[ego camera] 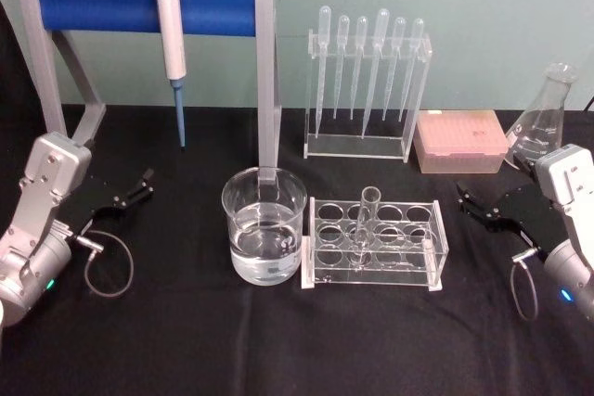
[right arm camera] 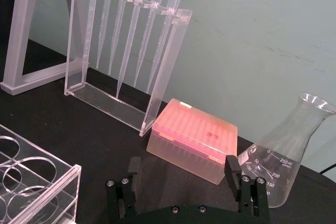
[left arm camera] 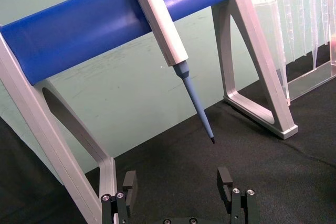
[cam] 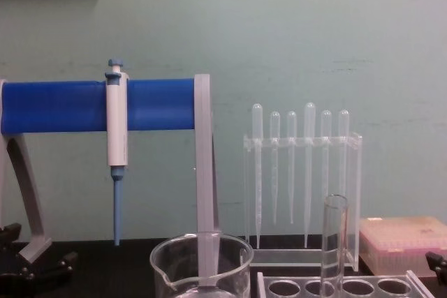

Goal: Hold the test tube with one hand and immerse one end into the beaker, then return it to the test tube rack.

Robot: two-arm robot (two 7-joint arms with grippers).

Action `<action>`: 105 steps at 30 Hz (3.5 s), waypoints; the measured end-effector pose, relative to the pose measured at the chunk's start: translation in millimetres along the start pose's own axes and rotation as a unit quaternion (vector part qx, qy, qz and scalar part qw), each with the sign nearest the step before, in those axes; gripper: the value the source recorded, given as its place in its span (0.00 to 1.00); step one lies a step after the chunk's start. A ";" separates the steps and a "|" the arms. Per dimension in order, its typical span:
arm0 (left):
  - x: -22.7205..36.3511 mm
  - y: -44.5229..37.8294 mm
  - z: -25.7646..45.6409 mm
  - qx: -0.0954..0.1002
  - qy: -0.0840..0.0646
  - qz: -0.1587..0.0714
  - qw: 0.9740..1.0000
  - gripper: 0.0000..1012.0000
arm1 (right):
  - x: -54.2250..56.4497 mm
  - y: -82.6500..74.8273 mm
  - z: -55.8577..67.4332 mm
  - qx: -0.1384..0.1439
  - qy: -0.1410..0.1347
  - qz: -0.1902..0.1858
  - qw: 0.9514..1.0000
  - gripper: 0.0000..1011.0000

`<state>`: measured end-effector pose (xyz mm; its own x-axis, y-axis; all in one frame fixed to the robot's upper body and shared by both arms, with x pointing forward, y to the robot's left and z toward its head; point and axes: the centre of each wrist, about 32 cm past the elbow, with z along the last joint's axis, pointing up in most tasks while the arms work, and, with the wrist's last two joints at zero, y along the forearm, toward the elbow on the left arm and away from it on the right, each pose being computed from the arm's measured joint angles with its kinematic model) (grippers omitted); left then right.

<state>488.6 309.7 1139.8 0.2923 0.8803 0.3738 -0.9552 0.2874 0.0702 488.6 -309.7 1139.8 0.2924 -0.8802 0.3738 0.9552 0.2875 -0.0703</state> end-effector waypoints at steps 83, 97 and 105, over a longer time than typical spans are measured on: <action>0.0 0.0 0.0 0.000 0.000 0.000 1.000 0.99 | 42.6 -5.6 68.1 0.058 0.036 0.413 0.908 0.99; 0.0 0.0 0.0 0.000 0.000 0.000 1.000 0.99 | 34.5 28.4 71.4 0.055 0.036 0.427 0.902 0.99; 0.0 0.0 0.0 0.000 0.000 0.000 1.000 0.99 | 29.3 38.6 71.2 0.054 0.034 0.429 0.901 0.99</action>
<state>488.6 309.7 1139.8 0.2923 0.8803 0.3737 -0.9552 0.2873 0.0703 530.8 -297.4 1213.8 0.9264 -0.3373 0.1671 0.3680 0.9050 -0.2136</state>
